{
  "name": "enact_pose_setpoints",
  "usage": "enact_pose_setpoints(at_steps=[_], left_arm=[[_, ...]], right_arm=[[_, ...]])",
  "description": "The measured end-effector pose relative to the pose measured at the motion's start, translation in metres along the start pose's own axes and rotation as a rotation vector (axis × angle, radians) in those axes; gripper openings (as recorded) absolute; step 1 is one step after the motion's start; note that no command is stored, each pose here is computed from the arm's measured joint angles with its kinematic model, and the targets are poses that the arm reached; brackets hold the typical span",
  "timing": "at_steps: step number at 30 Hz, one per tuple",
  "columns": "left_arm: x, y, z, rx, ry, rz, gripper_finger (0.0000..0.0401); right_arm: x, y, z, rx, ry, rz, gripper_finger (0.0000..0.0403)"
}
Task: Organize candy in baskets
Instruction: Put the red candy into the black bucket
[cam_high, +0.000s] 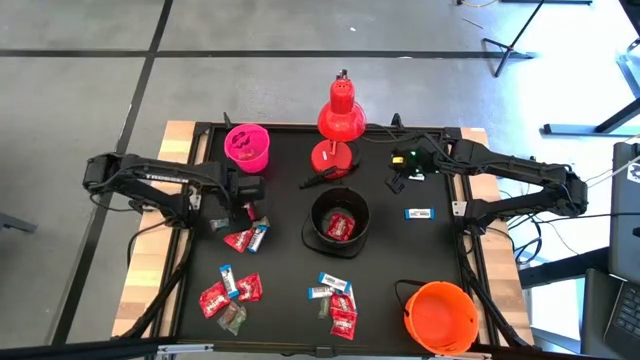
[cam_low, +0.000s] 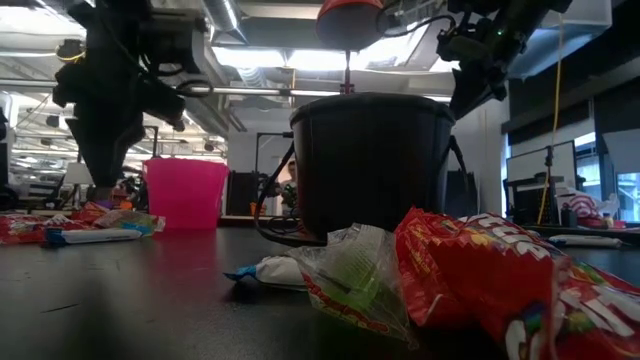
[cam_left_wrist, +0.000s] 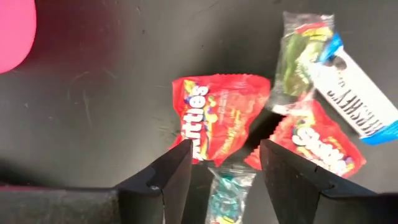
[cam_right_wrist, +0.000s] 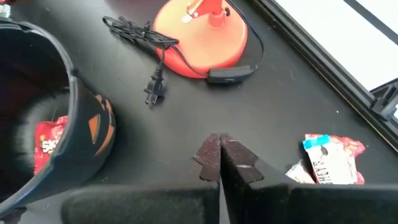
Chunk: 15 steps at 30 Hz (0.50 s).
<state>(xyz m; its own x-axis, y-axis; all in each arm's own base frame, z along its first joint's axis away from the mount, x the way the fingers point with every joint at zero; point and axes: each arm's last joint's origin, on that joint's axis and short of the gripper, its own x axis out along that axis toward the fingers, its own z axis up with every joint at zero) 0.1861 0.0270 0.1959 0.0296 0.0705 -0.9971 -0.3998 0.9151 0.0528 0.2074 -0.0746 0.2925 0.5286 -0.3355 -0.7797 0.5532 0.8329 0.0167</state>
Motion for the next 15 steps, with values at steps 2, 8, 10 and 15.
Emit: enact_pose_setpoints(at_steps=[2, 8, 10, 15], left_arm=[[0.002, 0.004, 0.004, -0.008, -0.001, -0.001, 0.0179], [0.005, 0.016, 0.008, -0.046, 0.001, -0.028, 0.0179], [0.005, 0.018, 0.010, -0.061, -0.001, -0.044, 0.0184], [0.005, 0.017, 0.013, -0.059, -0.029, -0.064, 0.0227]], right_arm=[[0.000, 0.000, 0.001, -0.008, -0.011, 0.002, 0.0001], [0.000, 0.000, 0.001, -0.011, -0.011, 0.002, 0.0001], [0.000, 0.000, 0.001, -0.011, -0.011, 0.003, 0.0001], [0.000, 0.000, 0.001, -0.011, -0.011, 0.002, 0.0001]])
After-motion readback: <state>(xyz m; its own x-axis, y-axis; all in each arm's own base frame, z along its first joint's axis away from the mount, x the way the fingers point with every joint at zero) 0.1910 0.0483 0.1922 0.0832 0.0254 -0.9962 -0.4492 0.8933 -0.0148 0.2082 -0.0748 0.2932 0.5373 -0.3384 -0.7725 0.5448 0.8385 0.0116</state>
